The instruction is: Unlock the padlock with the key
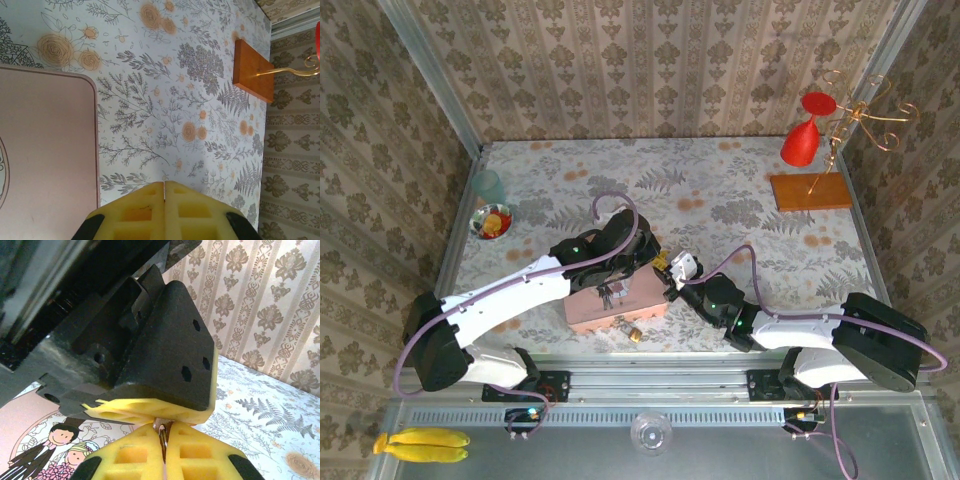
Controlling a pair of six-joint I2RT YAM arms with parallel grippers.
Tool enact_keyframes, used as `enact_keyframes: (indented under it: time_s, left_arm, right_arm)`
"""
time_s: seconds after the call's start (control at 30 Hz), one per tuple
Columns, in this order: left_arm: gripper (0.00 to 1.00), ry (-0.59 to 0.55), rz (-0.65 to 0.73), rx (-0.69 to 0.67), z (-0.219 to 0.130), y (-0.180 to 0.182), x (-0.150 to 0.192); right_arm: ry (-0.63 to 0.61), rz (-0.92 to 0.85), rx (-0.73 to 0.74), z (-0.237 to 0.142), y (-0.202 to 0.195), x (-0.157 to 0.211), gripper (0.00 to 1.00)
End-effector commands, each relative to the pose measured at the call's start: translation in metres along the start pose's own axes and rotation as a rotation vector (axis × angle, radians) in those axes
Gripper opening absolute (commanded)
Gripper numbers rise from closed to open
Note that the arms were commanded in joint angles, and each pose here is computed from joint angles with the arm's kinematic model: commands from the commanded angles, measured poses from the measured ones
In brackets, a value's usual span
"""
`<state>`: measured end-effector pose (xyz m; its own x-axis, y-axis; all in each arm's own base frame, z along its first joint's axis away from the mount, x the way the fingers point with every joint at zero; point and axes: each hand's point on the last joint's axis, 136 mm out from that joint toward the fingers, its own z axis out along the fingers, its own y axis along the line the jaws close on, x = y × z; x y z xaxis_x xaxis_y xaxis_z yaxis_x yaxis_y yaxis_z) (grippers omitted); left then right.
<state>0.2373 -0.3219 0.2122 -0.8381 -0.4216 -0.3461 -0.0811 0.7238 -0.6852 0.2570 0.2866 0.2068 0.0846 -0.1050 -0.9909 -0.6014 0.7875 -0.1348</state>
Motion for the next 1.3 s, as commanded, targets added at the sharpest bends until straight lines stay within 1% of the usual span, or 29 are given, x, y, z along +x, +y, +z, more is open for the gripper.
enact_keyframes:
  time_s: [0.0, 0.07, 0.17, 0.23, 0.3, 0.43, 0.5, 0.6, 0.67, 0.7, 0.77, 0.83, 0.93, 1.0, 1.1, 1.27]
  left_arm:
    - [0.0, 0.046, 0.006, 0.049, -0.008, -0.013, 0.011]
    - [0.05, 0.042, 0.016, 0.056, -0.01, -0.015, 0.01]
    - [0.08, 0.023, 0.037, 0.073, -0.012, -0.016, 0.006]
    - [0.12, 0.009, 0.035, 0.089, -0.013, -0.016, 0.002]
    - [0.22, -0.008, 0.025, 0.1, -0.014, -0.012, -0.005]
    - [0.37, -0.055, 0.048, 0.134, -0.021, -0.011, -0.021]
    - [0.47, -0.088, 0.065, 0.161, -0.026, -0.01, -0.03]
    - [0.56, -0.15, 0.114, 0.22, -0.036, -0.009, -0.043]
    - [0.59, -0.181, 0.162, 0.287, -0.042, -0.013, -0.051]
    - [0.6, -0.191, 0.2, 0.332, -0.045, -0.018, -0.053]
    - [0.63, -0.207, 0.275, 0.38, -0.053, -0.026, -0.054]
    - [0.66, -0.203, 0.334, 0.408, -0.058, -0.033, -0.051]
    - [0.67, -0.178, 0.391, 0.476, -0.064, -0.046, -0.044]
    - [0.67, -0.166, 0.401, 0.498, -0.065, -0.049, -0.04]
    - [0.68, -0.164, 0.38, 0.5, -0.063, -0.046, -0.04]
    - [0.67, -0.152, 0.352, 0.547, -0.063, -0.051, -0.036]
  right_arm:
    - [-0.098, 0.074, 0.053, 0.005, -0.009, -0.034, 0.05]
    - [-0.102, 0.1, 0.064, 0.004, -0.012, -0.035, 0.03]
    - [-0.086, 0.169, 0.055, 0.004, -0.01, -0.033, 0.01]
    - [-0.075, 0.215, 0.039, 0.006, -0.007, -0.031, 0.0]
    - [-0.068, 0.276, 0.049, 0.007, -0.009, -0.027, 0.0]
    - [-0.065, 0.392, 0.05, 0.004, -0.009, -0.022, 0.0]
    - [-0.067, 0.439, 0.033, 0.004, -0.007, -0.021, 0.0]
    - [-0.091, 0.506, 0.003, 0.0, -0.005, -0.025, 0.0]
    - [-0.118, 0.542, -0.021, -0.002, -0.003, -0.031, 0.0]
    - [-0.131, 0.559, -0.037, -0.004, -0.002, -0.034, 0.0]
    - [-0.158, 0.578, -0.075, -0.007, 0.001, -0.041, 0.0]
    - [-0.192, 0.595, -0.102, -0.01, 0.003, -0.048, 0.0]
    - [-0.233, 0.609, -0.122, -0.014, 0.003, -0.057, 0.0]
    - [-0.252, 0.609, -0.147, -0.016, 0.005, -0.065, 0.0]
    - [-0.28, 0.604, -0.166, -0.02, 0.005, -0.077, 0.0]
    - [-0.303, 0.605, -0.165, -0.023, 0.003, -0.084, 0.0]
